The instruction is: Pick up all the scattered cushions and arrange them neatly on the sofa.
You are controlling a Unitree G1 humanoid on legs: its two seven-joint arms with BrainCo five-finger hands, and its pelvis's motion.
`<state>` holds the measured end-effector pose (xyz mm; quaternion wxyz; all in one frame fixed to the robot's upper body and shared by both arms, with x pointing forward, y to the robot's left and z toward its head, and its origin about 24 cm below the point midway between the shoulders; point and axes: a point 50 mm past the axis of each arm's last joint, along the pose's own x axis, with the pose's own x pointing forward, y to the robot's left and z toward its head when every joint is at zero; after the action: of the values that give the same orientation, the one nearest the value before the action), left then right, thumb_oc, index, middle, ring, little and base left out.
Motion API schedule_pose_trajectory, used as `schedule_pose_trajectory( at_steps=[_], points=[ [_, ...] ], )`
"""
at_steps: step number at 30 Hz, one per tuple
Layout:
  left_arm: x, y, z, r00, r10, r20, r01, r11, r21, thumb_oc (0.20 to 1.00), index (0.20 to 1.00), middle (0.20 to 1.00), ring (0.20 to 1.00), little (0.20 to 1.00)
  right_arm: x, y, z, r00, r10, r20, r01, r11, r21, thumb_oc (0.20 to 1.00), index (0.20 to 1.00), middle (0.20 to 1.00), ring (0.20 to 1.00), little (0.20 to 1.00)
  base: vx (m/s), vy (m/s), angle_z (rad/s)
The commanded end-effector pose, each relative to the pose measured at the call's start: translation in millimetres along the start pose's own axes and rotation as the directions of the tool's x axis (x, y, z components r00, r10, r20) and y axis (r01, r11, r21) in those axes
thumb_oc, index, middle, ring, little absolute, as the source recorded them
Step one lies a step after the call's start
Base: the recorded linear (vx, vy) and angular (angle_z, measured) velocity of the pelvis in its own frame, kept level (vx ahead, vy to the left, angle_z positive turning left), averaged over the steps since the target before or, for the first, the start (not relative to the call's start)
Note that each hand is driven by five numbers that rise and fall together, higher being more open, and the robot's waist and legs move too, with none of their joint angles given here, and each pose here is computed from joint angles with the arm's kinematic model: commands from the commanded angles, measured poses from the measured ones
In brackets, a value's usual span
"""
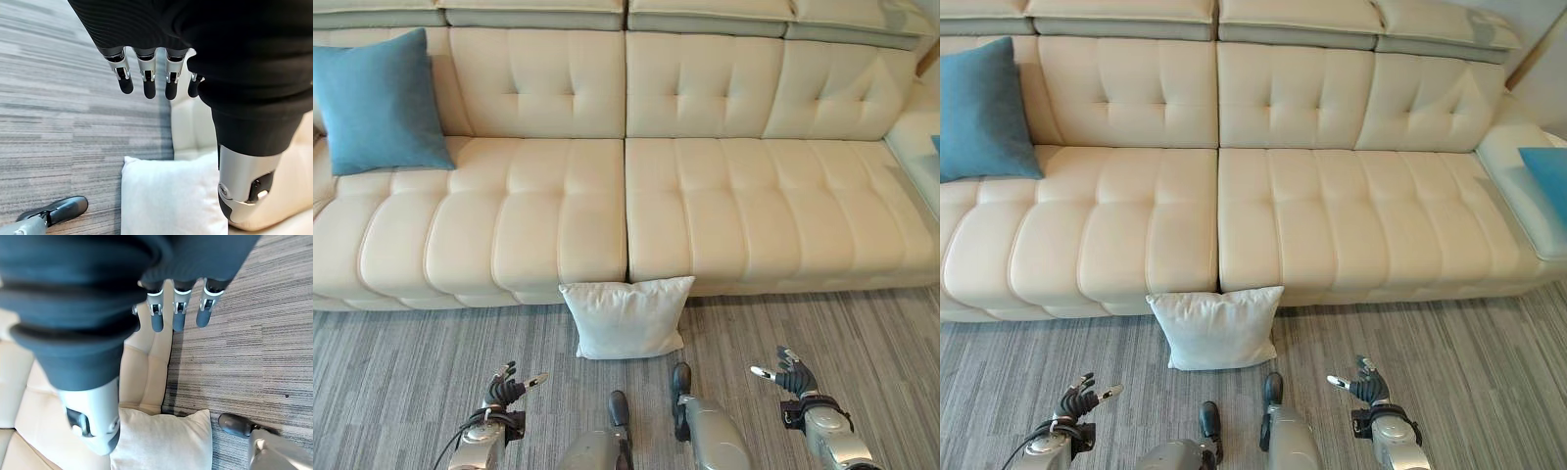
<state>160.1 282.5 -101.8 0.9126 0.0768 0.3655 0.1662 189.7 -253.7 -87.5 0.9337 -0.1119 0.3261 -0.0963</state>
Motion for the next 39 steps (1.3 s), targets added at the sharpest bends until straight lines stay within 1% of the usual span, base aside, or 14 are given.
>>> schedule_pose_trajectory(
  at_steps=[1,4,12,14,15,19,25,30,33,35,36,37,38,39],
  points=[
    [3.2,8.4,23.0,0.994,0.016,0.106,-0.02,0.999,0.038,1.0,1.0,1.0,1.0,1.0,9.4,-12.7,37.7,0.99,-0.026,0.139,0.036,0.997,-0.067,1.0,1.0,1.0,1.0,1.0,-0.01,-0.081,0.17],
    [7.3,12.3,38.8,0.987,0.036,0.155,-0.043,0.998,0.038,1.0,1.0,1.0,1.0,1.0,14.4,-11.6,56.6,0.981,-0.019,0.195,0.038,0.994,-0.098,1.0,1.0,1.0,1.0,1.0,-0.05,-0.075,0.07],
    [20.0,16.2,121.2,0.922,0.106,0.373,-0.111,0.994,-0.006,1.0,1.0,1.0,1.0,1.0,29.5,-12.9,128.8,0.929,-0.056,0.366,0.097,0.991,-0.096,1.0,1.0,1.0,1.0,1.0,-0.08,-0.093,0.1],
    [22.0,23.9,178.9,0.858,0.182,0.48,-0.152,0.983,-0.102,1.0,1.0,1.0,1.0,1.0,34.4,-20.1,193.5,0.872,-0.116,0.476,0.152,0.988,-0.038,1.0,1.0,1.0,1.0,1.0,-0.21,-0.103,0.04],
    [22.0,24.0,179.7,0.857,0.183,0.482,-0.152,0.983,-0.103,1.0,1.0,1.0,1.0,1.0,34.5,-20.1,194.5,0.871,-0.116,0.477,0.152,0.988,-0.038,1.0,1.0,1.0,1.0,1.0,-0.16,-0.044,-0.02],
    [12.9,43.4,242.4,0.77,0.261,0.582,-0.175,0.964,-0.2,1.0,1.0,1.0,1.0,1.0,29.7,-32.8,257.8,0.807,-0.189,0.559,0.214,0.977,0.021,1.0,1.0,1.0,1.0,1.0,-0.12,-0.013,-0.01],
    [-7.2,55.9,314.2,0.681,0.269,0.682,-0.191,0.963,-0.189,1.0,1.0,1.0,1.0,1.0,10.9,-49.2,329.8,0.729,-0.271,0.628,0.262,0.959,0.109,1.0,1.0,1.0,1.0,1.0,-0.04,-0.007,0.01],
    [-22.5,47.8,354.8,0.634,0.232,0.737,-0.211,0.97,-0.124,1.0,1.0,1.0,1.0,1.0,-11.8,-22.1,379.2,0.661,-0.225,0.716,0.193,0.973,0.128,1.0,1.0,1.0,1.0,1.0,0.0,-0.001,0.02],
    [-47.6,19.0,397.4,0.55,0.135,0.824,-0.189,0.981,-0.035,1.0,1.0,1.0,1.0,1.0,-45.1,34.6,419.6,0.56,-0.097,0.822,0.015,0.994,0.107,1.0,1.0,1.0,1.0,1.0,0.0,-0.001,-0.01],
    [-58.4,12.6,411.0,0.511,0.118,0.852,-0.182,0.983,-0.027,1.0,1.0,1.0,1.0,1.0,-54.4,47.9,427.0,0.535,-0.065,0.842,-0.042,0.994,0.103,1.0,1.0,1.0,1.0,1.0,0.0,-0.01,-0.02],
    [-63.6,9.1,417.1,0.492,0.107,0.864,-0.177,0.984,-0.021,1.0,1.0,1.0,1.0,1.0,-61.5,56.0,432.1,0.51,-0.04,0.859,-0.074,0.993,0.09,0.834,0.834,0.834,0.834,0.834,0.01,-0.042,0.05],
    [-72.2,3.8,425.9,0.459,0.095,0.884,-0.162,0.987,-0.022,0.41,0.41,0.41,0.41,0.41,-71.0,63.9,438.5,0.477,-0.015,0.879,-0.115,0.99,0.08,0.2,0.2,0.2,0.2,0.2,0.01,-0.045,0.07],
    [-81.6,-0.9,433.3,0.416,0.084,0.906,-0.138,0.99,-0.028,0.2,0.2,0.2,0.2,0.2,-80.8,70.9,443.7,0.436,0.009,0.9,-0.166,0.984,0.071,0.2,0.2,0.2,0.2,0.2,0.01,-0.042,0.09],
    [-86.2,-4.0,436.2,0.394,0.078,0.916,-0.123,0.992,-0.032,0.2,0.2,0.2,0.2,0.2,-85.0,75.0,444.6,0.419,0.02,0.908,-0.198,0.978,0.07,0.2,0.2,0.2,0.2,0.2,0.0,-0.037,0.13]
  ],
)
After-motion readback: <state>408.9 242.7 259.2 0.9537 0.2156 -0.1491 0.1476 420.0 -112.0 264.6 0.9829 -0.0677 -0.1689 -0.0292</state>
